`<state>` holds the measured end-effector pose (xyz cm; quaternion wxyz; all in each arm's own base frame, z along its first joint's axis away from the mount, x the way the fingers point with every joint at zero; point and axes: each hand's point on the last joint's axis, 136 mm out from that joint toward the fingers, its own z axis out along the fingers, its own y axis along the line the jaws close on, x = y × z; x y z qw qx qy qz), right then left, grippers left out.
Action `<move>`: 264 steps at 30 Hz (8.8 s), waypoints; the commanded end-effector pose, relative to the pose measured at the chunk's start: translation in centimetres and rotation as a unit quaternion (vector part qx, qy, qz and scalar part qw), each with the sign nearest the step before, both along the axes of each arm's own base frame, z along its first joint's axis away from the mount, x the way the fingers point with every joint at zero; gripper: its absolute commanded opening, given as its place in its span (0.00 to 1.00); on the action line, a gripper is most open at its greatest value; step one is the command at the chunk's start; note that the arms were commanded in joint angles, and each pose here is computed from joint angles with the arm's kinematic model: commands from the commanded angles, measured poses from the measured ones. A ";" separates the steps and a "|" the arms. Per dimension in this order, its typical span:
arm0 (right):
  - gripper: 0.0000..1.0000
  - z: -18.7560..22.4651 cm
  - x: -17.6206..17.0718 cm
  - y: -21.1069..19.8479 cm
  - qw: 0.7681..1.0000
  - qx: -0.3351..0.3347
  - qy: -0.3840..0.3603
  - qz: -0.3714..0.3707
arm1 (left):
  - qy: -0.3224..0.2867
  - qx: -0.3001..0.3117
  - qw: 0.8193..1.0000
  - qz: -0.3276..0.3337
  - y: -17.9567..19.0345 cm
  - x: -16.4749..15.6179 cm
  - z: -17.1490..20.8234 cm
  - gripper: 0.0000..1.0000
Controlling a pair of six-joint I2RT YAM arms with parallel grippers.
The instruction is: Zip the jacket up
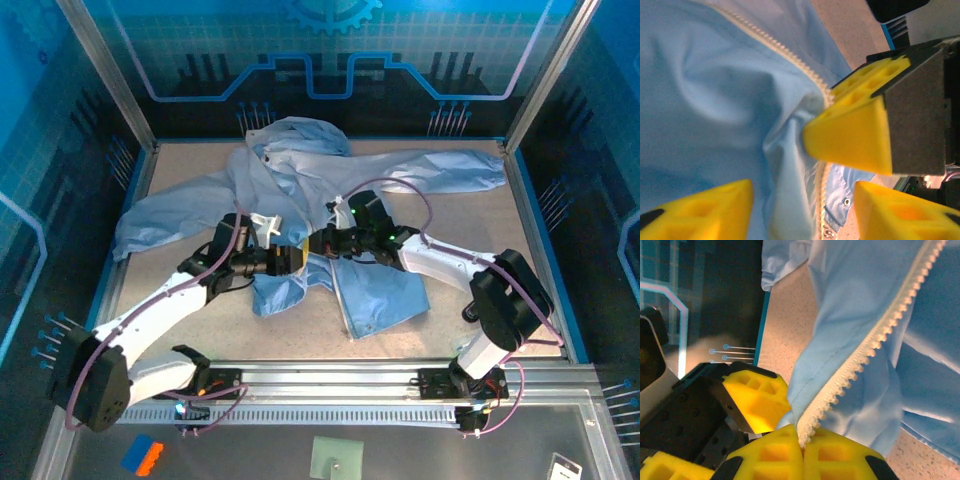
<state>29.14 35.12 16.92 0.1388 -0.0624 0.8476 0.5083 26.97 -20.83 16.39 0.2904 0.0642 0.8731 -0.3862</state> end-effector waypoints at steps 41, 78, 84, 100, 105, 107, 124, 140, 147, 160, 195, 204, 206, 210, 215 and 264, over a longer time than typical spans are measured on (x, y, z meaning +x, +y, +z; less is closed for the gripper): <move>0.00 3.2 0.1 0.4 0.990 -0.032 -0.029 0.135 | 0.138 -0.137 0.981 -0.006 -1.3 -2.7 2.4 0.12; 0.00 2.5 -2.7 1.1 0.994 0.008 0.024 0.104 | 0.131 -0.143 0.981 0.008 -0.4 -2.4 1.1 0.46; 0.00 2.4 -2.7 0.0 0.994 -0.037 0.016 0.099 | 0.110 -0.105 0.988 0.036 1.4 -2.9 3.2 0.48; 0.00 3.2 -2.8 0.7 0.992 -0.005 0.025 0.123 | 0.133 -0.196 0.972 0.002 -0.7 -2.6 2.1 0.44; 0.00 3.1 -2.6 1.1 0.992 0.004 0.031 0.123 | 0.134 -0.205 0.969 -0.007 -0.9 -2.9 2.1 0.35; 0.00 3.1 -2.5 1.2 0.992 0.006 0.032 0.123 | 0.137 -0.209 0.968 -0.010 -1.0 -2.9 2.1 0.33; 0.28 2.9 -1.9 0.2 0.993 0.001 0.038 0.116 | 0.132 -0.198 0.971 -0.006 -0.6 -3.4 1.7 0.00; 0.52 -9.2 -8.3 -15.5 0.887 -0.441 0.070 0.117 | 0.161 -0.125 0.979 0.021 0.5 -3.8 -2.5 0.00; 0.57 -11.1 -12.2 -15.5 0.875 -0.459 0.090 0.125 | 0.168 -0.111 0.979 0.009 -0.3 -4.0 -3.2 0.00; 0.64 -16.4 -15.2 -13.9 0.848 -0.495 0.119 0.146 | 0.175 -0.096 0.980 0.008 -0.5 -5.5 -4.1 0.00; 0.06 -10.0 1.2 -7.8 0.953 -0.297 0.032 0.057 | 0.128 -0.143 0.981 0.029 -4.8 4.7 -5.3 0.00; 0.20 -12.1 1.0 -8.3 0.965 -0.255 0.056 0.032 | 0.135 -0.103 0.985 0.030 -7.2 4.0 -9.1 0.00; 0.29 -12.4 0.6 -8.3 0.967 -0.244 0.060 0.027 | 0.152 -0.088 0.984 0.035 -7.2 3.5 -10.5 0.00; 0.38 -13.4 0.0 -8.7 0.967 -0.243 0.069 0.015 | 0.176 -0.071 0.980 0.064 -6.3 3.2 -12.8 0.00; 0.40 -14.3 -0.3 -8.5 0.970 -0.229 0.087 0.004 | 0.183 -0.075 0.977 0.078 -5.8 2.8 -13.5 0.00; 0.40 -9.8 -5.2 -11.7 0.966 -0.246 0.070 0.032 | 0.174 -0.009 0.985 0.015 -11.4 0.1 -10.6 0.00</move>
